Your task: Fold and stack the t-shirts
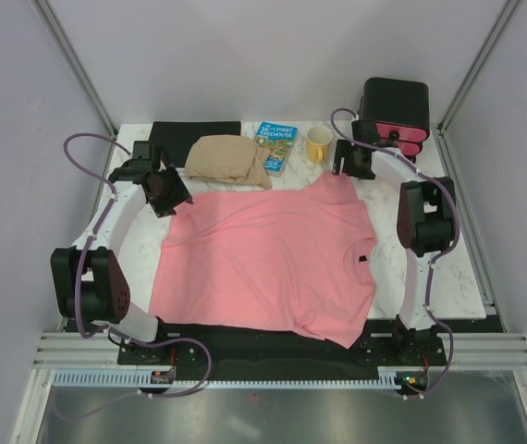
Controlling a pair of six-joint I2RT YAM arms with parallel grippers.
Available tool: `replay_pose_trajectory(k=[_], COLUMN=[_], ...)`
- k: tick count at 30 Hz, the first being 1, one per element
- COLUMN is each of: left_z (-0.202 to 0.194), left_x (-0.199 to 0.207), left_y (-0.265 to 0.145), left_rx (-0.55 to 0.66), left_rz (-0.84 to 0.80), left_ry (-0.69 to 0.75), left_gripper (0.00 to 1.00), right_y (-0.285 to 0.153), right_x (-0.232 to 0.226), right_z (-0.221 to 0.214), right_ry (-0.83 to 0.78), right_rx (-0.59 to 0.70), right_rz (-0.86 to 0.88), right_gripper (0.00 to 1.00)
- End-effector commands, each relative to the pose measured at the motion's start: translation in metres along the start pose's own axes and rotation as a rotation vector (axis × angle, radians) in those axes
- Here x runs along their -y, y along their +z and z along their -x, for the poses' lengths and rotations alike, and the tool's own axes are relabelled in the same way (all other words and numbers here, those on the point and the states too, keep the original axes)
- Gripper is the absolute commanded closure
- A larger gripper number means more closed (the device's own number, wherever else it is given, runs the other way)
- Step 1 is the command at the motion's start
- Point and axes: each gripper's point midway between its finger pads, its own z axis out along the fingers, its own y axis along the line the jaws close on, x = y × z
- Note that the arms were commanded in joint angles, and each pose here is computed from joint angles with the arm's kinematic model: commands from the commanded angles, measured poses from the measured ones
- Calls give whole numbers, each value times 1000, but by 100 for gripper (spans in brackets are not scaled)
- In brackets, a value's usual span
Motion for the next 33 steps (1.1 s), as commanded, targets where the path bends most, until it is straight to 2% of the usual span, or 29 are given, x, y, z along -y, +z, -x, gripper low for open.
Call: replay_pose_trajectory(k=[1,15,16,20,22,27,33], left_z=[17,-2,-2,-4,-2,0,15], left_x=[11,1,0,1,2,3,-5], left_y=[-9,-15,-15,-16,-17,-13,-4], left_rx=[38,22,22,21,26,20,51], left_rz=[-36,-35,-35,-40,-46,-42,27], left_ry=[0,5,5,7,12,19,32], left_gripper=[37,38,38,38,38,38,37], right_y=[13,42,44,48,50,50,36], right_x=[-6,-9,-7,-7,-6,-4,-6], right_z=[3,-10,-11,-17,-21,-24,-15], right_ry=[-40,-80,-81,-94,-101,-111,-124], right_rx=[7,-4,-5,-15,-19,-19,10], right_rz=[-15,-13,-16,-29,-34,-49,-51], right_gripper=[17,20,23,60,64,84,87])
